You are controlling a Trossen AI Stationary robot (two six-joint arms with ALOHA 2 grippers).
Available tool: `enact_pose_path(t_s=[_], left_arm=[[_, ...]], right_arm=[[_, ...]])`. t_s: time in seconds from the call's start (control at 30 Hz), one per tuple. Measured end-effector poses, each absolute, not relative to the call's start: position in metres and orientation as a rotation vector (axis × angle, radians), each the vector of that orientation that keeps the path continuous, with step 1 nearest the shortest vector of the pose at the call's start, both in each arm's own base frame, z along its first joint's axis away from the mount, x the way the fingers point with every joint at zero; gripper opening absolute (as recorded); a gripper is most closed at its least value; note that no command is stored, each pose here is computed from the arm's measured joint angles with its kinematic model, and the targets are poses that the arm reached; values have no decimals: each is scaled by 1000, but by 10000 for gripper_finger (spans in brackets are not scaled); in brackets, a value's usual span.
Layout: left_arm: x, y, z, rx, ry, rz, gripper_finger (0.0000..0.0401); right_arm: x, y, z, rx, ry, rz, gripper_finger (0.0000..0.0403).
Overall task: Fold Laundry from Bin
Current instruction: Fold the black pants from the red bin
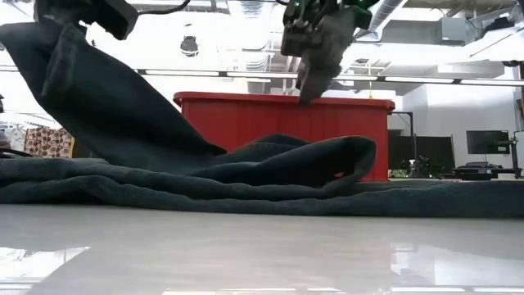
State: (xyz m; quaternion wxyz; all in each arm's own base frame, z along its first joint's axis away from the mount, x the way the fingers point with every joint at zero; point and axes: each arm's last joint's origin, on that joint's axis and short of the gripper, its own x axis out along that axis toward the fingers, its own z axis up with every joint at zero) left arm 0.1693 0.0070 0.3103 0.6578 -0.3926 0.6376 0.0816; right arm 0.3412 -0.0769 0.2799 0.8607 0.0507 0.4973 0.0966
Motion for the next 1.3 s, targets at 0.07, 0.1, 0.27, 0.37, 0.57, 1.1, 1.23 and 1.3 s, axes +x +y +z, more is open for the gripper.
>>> enact_pose_path(t_s=[0.07,0.1,0.27,0.37,0.57,1.1,1.23,1.3], left_arm=[[169,7,310,-880,1450,176,0],[169,7,310,-874,1450,169,0],[169,7,310,-863,1446,165,0],[170,7,310,-883,1442,173,0],[176,7,312,-1027,1381,258,0],[200,12,321,-1237,1122,286,0],[205,15,324,-1291,1072,269,0],[207,16,325,-1311,1041,262,0]], right_arm=[[336,-74,274,123,1089,215,109],[332,-71,272,119,1107,216,110],[328,-66,253,107,1099,229,112],[334,-65,243,96,1029,220,112],[354,-57,265,-20,814,253,113],[396,3,282,-579,405,278,118],[397,16,284,-596,377,283,142],[398,20,286,-610,359,255,162]])
